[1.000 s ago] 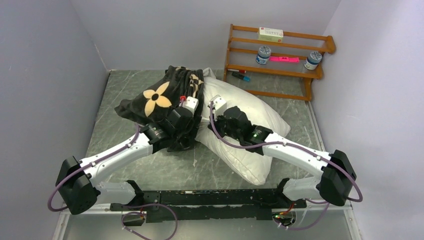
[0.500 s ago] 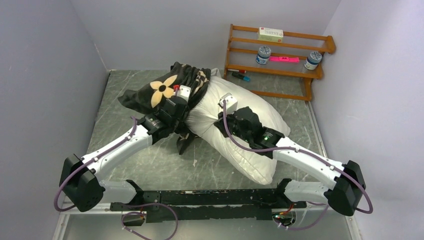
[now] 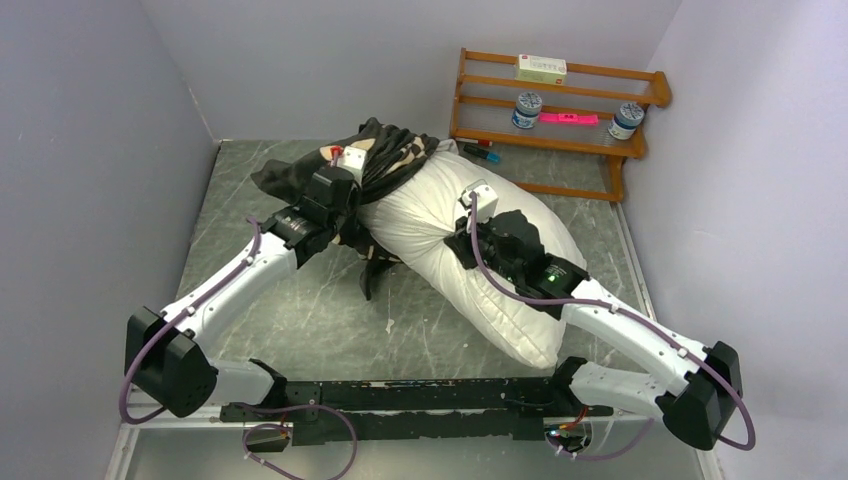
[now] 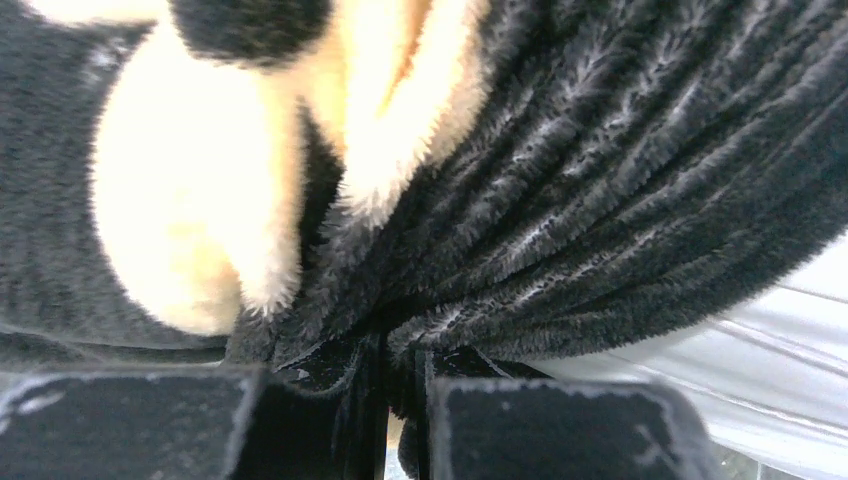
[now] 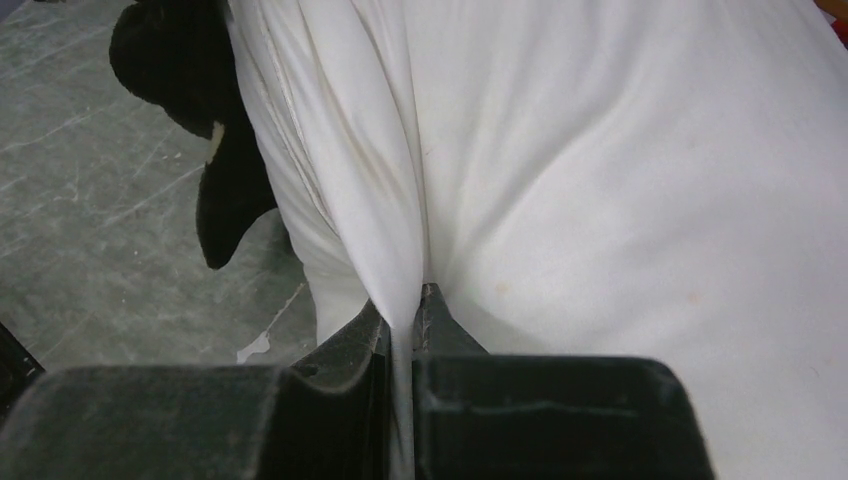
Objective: Remove the pillowcase from the pillow
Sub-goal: Remove the pillow from the pillowcase.
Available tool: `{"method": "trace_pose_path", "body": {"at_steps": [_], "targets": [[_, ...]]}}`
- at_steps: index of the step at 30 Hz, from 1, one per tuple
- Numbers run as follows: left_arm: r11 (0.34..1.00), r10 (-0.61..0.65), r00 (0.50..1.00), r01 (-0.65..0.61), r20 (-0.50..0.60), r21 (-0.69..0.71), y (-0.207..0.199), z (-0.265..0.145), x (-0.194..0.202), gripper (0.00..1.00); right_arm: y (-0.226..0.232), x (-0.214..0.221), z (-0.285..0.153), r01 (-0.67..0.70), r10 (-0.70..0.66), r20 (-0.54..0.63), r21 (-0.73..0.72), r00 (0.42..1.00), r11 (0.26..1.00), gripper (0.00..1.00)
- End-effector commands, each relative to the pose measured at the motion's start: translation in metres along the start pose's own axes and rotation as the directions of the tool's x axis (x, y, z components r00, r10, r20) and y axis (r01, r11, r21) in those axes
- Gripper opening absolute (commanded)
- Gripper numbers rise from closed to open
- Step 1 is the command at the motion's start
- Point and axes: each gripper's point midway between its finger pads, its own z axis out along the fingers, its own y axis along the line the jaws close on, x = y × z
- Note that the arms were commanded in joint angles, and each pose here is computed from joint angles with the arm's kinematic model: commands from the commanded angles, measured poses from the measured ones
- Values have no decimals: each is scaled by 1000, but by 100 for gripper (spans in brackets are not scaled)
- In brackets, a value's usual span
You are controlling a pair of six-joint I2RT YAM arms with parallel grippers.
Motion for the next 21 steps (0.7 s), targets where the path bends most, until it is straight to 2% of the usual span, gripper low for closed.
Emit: {"method": "trace_pose_path", "body": {"at_steps": [1, 11, 17, 21], "targets": [[930, -22, 995, 56, 98, -362, 101, -5, -40, 5, -58, 28, -38, 14, 17, -132, 232, 991, 973, 0], [899, -78, 992, 114, 103, -423, 139, 0, -43, 5, -73, 16, -65, -22, 51, -112, 248, 992, 968, 0], [890, -87, 991, 122, 99, -439, 148, 12, -51, 5, -83, 16, -76, -24, 59, -117, 283, 991, 959, 0], [901, -113, 991, 131, 67, -413, 147, 29, -39, 5, -80, 23, -75, -25, 63, -140, 257, 988, 966, 0]]}}
